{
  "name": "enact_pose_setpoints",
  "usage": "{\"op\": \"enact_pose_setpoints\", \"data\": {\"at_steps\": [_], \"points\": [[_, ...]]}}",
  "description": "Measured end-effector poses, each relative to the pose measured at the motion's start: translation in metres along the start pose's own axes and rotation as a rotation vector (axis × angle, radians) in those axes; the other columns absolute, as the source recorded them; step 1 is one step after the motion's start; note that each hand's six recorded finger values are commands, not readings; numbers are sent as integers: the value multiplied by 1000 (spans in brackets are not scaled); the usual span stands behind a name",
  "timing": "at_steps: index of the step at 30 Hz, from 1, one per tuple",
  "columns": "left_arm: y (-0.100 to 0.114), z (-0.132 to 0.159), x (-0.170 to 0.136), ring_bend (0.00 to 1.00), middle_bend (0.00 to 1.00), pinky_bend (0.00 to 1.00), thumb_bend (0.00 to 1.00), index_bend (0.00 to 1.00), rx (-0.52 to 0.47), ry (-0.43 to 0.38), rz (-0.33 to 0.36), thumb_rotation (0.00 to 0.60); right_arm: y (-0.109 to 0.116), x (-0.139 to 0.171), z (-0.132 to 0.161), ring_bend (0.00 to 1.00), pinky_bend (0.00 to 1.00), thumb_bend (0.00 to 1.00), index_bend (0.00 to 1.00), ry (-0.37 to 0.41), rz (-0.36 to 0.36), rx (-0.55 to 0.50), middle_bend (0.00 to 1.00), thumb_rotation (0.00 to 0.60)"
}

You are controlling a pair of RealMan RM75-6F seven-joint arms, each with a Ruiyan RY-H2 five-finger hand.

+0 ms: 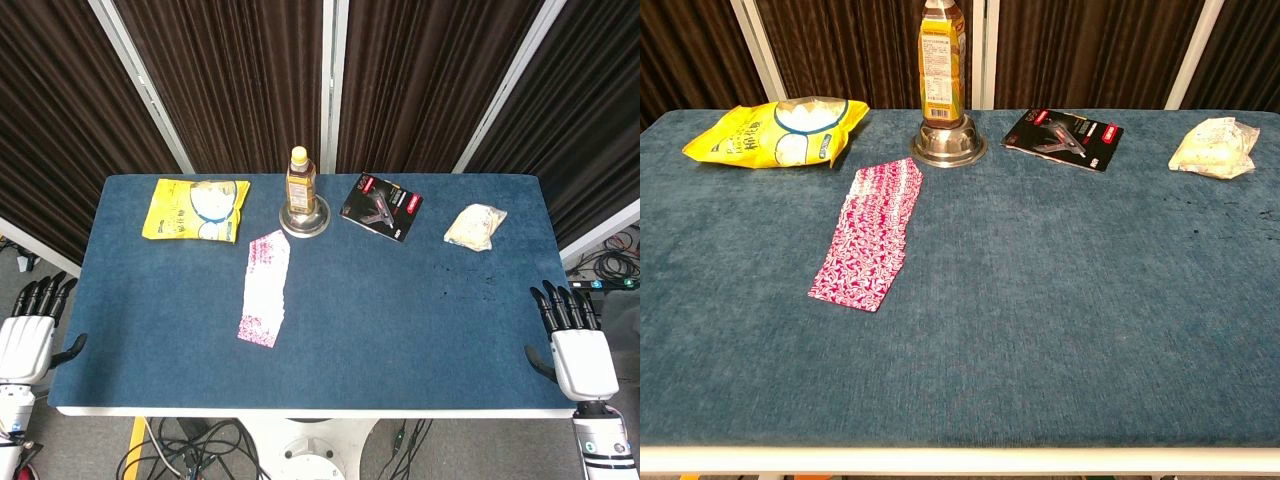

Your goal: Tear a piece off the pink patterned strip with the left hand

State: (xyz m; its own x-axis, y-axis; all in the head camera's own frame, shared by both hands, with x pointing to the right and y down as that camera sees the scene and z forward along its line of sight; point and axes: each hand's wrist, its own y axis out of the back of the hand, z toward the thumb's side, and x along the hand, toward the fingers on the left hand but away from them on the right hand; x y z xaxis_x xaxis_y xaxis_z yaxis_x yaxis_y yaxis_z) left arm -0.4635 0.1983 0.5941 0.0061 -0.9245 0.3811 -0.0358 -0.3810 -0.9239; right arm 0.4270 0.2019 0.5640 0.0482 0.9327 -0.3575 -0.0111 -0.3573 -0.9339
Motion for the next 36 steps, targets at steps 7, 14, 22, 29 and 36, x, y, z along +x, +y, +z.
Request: {"op": "enact_pose_setpoints", "data": {"at_steps": [7,14,22,29,36], "points": [[1,1,2,0,31,69,267,90,-3,7,-4,600,1,-2,-1,0,0,169,0,-5,-4,-8,0,600],[2,4,4,278,218,420,271,90,-7,10,-6,600,0,-3,0,0,0,170,0,-4,-3,-11,0,600],[-8,10,3,945,952,948,496,93,-18,25,-52,600,3,-5,-1,0,0,170,0,0,-10,-8,0,600],[-25,36,-1,945,955,944,578,101,-22,-56,-145,600,6,-4,-2,0,0,170,0,0,-17,-14,0,600],[-63,91,5,932,939,921,599,101,-20,-215,-246,600,5,-6,-4,0,0,170,0,-12,-11,-13,0,600]]}}
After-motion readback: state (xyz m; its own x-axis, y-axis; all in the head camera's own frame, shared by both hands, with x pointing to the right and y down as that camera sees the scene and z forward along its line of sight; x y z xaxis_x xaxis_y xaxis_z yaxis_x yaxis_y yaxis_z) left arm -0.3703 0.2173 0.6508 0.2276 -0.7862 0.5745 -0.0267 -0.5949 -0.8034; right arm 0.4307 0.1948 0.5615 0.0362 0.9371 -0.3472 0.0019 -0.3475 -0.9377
